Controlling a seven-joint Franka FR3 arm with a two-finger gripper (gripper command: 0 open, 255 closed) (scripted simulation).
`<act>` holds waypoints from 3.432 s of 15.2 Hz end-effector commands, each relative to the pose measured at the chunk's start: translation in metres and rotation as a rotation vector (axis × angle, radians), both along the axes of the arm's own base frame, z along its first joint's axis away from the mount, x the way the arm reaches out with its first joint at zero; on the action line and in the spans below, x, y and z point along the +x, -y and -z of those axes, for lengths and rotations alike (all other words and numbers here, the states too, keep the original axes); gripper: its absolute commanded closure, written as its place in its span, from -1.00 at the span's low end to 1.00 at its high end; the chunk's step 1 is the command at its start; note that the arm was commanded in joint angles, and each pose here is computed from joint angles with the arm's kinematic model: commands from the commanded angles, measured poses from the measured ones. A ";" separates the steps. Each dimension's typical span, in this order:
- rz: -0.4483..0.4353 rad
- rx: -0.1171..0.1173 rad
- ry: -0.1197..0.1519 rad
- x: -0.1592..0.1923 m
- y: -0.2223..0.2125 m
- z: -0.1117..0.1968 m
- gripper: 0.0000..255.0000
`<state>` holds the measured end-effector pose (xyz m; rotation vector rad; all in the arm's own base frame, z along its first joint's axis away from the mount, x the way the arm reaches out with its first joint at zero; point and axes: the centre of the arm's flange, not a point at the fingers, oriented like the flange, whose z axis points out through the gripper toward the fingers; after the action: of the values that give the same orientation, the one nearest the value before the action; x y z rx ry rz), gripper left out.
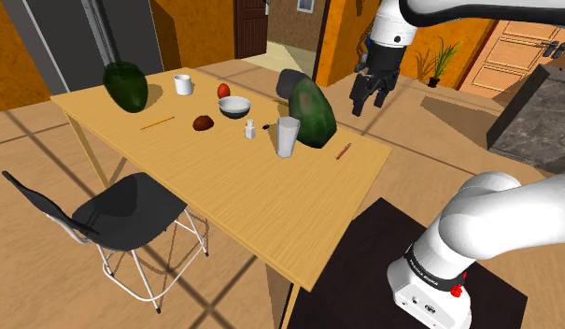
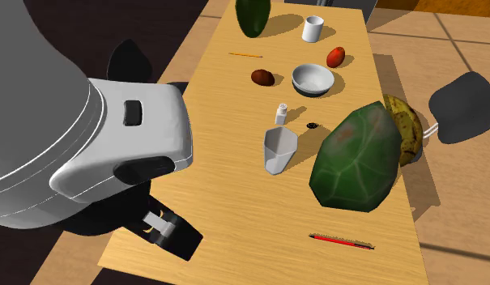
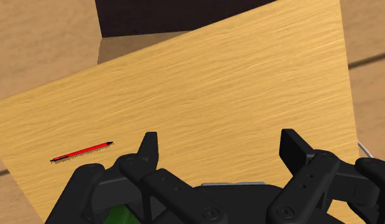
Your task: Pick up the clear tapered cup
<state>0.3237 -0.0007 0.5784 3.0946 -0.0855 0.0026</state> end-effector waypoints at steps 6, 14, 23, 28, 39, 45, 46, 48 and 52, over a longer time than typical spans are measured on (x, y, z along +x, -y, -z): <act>0.005 -0.008 0.000 0.057 0.002 0.034 -1.00; 0.013 -0.020 0.000 0.147 0.006 0.088 -1.00; 0.023 -0.035 0.001 0.249 0.012 0.149 -1.00; 0.028 -0.043 0.001 0.305 0.017 0.183 -1.00; 0.033 -0.051 0.001 0.367 0.022 0.246 -1.00; 0.033 -0.051 0.001 0.366 0.021 0.260 1.00; 0.033 -0.051 0.001 0.366 0.021 0.260 1.00; 0.033 -0.051 0.001 0.366 0.021 0.260 1.00; 0.033 -0.051 0.001 0.366 0.021 0.260 1.00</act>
<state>0.6900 -0.0222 0.3196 3.0415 -0.1348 0.0070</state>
